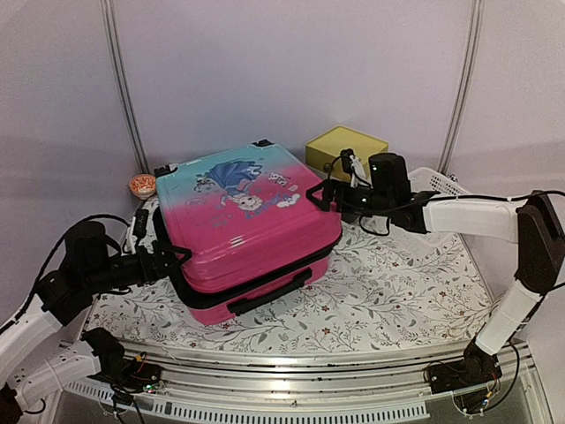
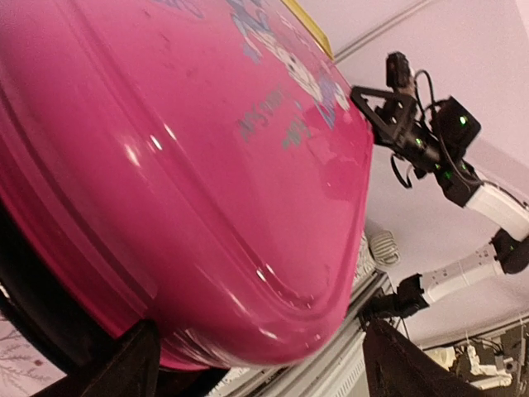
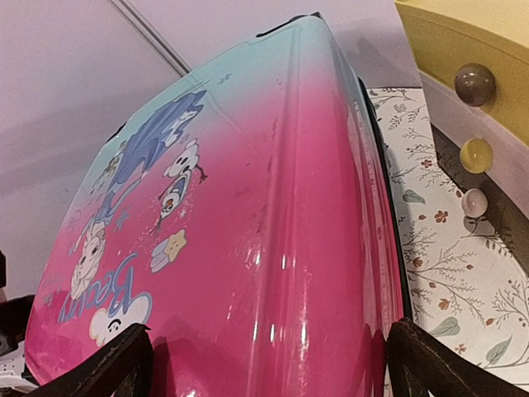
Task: Open, take out, and arrange the luggage
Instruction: Rotate the luggage at the center of the board.
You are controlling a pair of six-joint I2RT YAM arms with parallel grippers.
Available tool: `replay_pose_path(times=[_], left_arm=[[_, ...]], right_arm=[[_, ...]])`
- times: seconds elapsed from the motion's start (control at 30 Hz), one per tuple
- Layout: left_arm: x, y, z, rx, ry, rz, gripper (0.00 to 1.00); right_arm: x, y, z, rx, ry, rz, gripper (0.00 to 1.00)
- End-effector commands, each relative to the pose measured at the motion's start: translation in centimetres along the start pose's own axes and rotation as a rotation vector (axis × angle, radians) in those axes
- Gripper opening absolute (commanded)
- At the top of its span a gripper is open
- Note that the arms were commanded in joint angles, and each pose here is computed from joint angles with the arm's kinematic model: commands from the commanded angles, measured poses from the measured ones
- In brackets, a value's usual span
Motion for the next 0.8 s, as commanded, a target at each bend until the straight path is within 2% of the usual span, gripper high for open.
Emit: replay_pose_path(times=[0.0,0.17,0.3,0.6,0.77], left_arm=[[-3.6,-2.1,0.2,0.088,-0.234,-0.03,0.87],[-4.6,-3.4,1.8,0.142,-0.263,-0.012,0.86],[-6.7,-3.6,2.9,0.181,-0.277,0.056,0.87],[-8.1,-3.7,3.8,0.185,-0.262,0.113,0.87],[-7.7,-2.8,2.6,0.132,-0.205,0.121,0.87]], right_arm=[[0.9,-2.2,2.3,0.13,0.046,0.0,1.0],[1.5,-1.1,3.5,0.136,0.024,-0.014,1.0],[1.7,-0.3,3.0,0.109,-0.018,-0.034,1.0],[0.2,0.8,-1.4,-0.015,-0.231,-0.013,0.99],[-0.2,-0.2,-4.2,-0.026,-0.245,0.029,0.99]])
Point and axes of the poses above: each gripper's point midway between its finger pads, its own z axis out along the fingers, its own x axis along the line the jaws close on, y = z × x, the point moved 6 cm from there along -z, back along the fingers, and after that the axes turned 13 degrees about z, right-handed, at the moved point
